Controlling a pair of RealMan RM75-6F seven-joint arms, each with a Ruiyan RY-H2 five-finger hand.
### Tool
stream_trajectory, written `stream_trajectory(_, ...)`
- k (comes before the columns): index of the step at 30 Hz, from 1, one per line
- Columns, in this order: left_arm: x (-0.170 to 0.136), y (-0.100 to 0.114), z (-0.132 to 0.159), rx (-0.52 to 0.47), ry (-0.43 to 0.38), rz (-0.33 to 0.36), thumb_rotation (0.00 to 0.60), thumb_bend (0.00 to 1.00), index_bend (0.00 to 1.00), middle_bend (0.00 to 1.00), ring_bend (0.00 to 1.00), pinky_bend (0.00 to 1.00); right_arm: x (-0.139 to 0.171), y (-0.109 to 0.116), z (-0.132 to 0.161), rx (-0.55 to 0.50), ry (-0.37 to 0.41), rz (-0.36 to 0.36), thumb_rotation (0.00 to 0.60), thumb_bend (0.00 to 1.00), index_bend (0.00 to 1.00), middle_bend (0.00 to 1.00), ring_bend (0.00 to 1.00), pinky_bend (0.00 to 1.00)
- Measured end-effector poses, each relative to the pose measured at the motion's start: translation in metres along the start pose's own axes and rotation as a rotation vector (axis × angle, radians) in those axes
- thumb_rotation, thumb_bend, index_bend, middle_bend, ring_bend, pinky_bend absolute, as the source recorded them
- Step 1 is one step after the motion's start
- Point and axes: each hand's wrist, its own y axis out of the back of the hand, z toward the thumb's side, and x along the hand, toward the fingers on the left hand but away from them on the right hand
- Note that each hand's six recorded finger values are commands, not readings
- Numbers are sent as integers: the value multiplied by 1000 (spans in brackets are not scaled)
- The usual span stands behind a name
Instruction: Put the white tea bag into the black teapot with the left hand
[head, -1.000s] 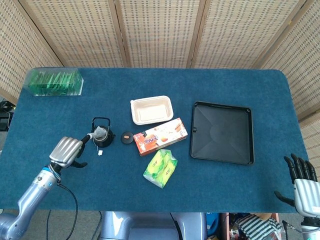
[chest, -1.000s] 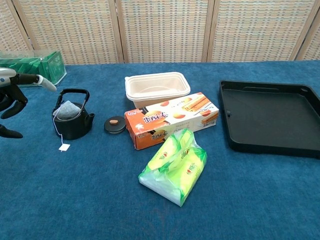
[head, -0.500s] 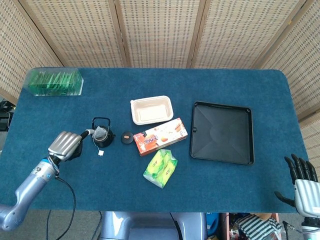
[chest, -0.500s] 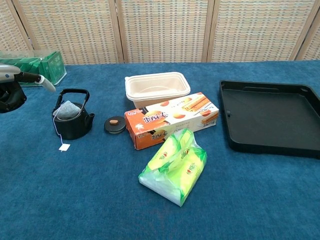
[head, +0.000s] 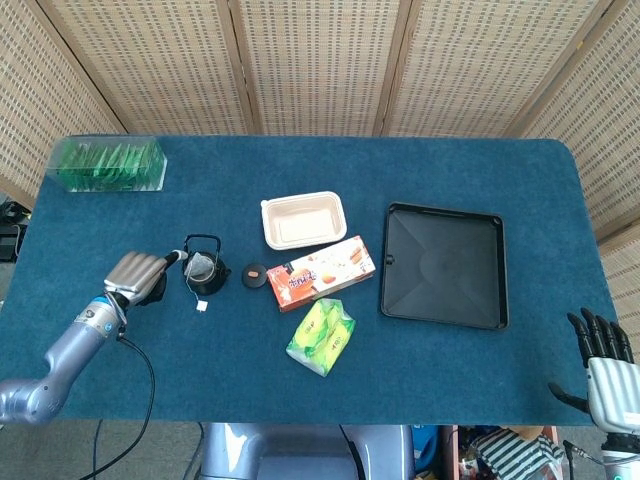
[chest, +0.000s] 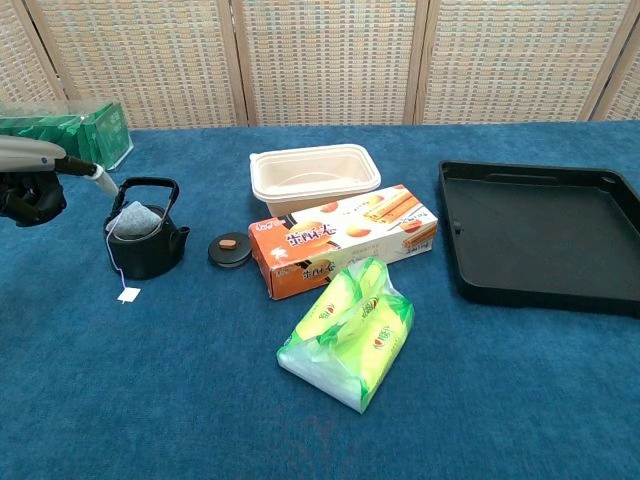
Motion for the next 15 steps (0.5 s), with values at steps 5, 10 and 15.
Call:
stream_trajectory(5, 8, -3, 3, 4, -1, -29, 600, 1000, 151, 788, 748, 726, -1, 0, 0, 2, -1, 2, 600, 16, 97, 112, 0, 91)
stream_trajectory(10, 15, -6, 7, 5, -4, -62, 600, 1000, 151, 788, 748, 726, -1, -1, 0, 0, -3, 8, 600, 16, 96, 112, 0, 90)
stream_trajectory(15, 18, -9, 12, 6, -8, -86, 600, 1000, 151, 788, 748, 726, -1, -1, -1, -2, -5, 9, 600, 17, 97, 111, 0, 90)
